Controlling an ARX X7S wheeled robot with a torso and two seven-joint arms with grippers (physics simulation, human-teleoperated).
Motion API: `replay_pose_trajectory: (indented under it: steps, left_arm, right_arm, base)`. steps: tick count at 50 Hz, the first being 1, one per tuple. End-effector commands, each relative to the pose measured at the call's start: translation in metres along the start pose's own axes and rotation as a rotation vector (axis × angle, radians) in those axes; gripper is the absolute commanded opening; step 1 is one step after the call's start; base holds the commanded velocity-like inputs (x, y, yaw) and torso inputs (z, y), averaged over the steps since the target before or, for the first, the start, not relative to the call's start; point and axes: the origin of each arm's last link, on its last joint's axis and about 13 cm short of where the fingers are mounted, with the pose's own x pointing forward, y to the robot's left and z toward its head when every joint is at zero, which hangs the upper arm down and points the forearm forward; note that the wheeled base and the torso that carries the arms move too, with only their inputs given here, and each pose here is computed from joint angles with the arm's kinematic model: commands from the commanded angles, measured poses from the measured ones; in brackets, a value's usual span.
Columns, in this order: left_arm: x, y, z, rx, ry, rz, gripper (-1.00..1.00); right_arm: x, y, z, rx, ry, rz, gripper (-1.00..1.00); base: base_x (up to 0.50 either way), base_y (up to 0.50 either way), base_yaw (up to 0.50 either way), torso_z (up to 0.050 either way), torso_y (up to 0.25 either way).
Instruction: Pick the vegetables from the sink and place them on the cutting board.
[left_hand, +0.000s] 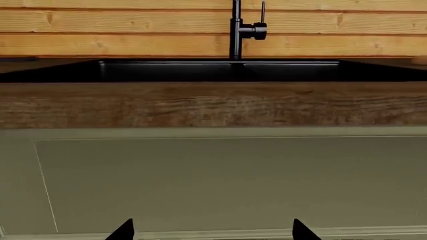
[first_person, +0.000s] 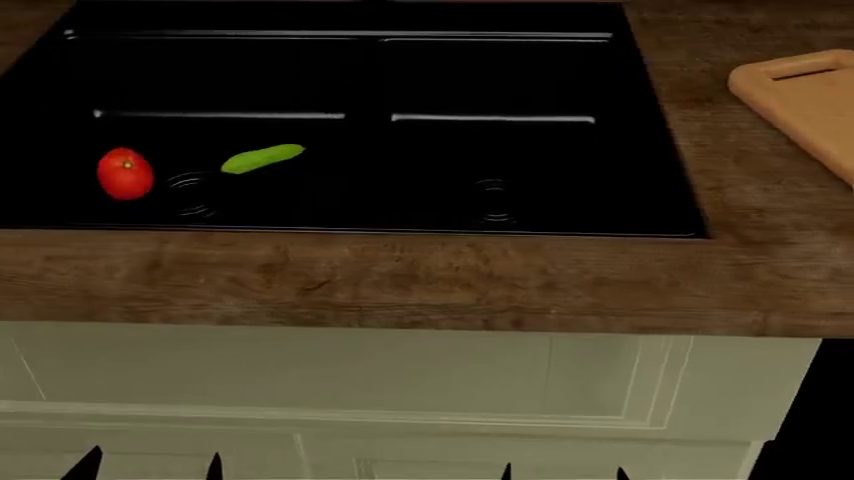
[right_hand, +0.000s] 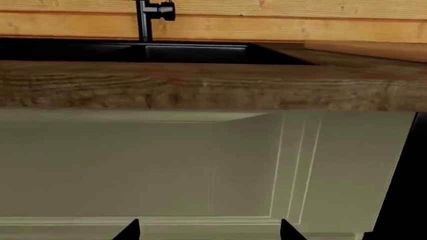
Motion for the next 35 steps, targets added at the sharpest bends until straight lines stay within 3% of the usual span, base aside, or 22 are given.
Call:
replay_pose_trajectory:
  steps: [1,35]
  left_arm:
    - [0.0004,0.0001,-0.0017,0.006,-0.002,-0.004,1.0]
    - [-0.0009,-0.0004,-0.0018,0.029,-0.011,-0.002,1.0]
  right_arm:
    - [0.0008,0.0003,-0.0001,-0.003,0.002,-0.003,1.0]
    - [-0.0005,0.0006,0.0005,0.003,-0.005,-0.003,1.0]
  base:
    - [0.0,0.5,0.0,0.0,0.0]
    - [0.0,0.5,0.0,0.0,0.0]
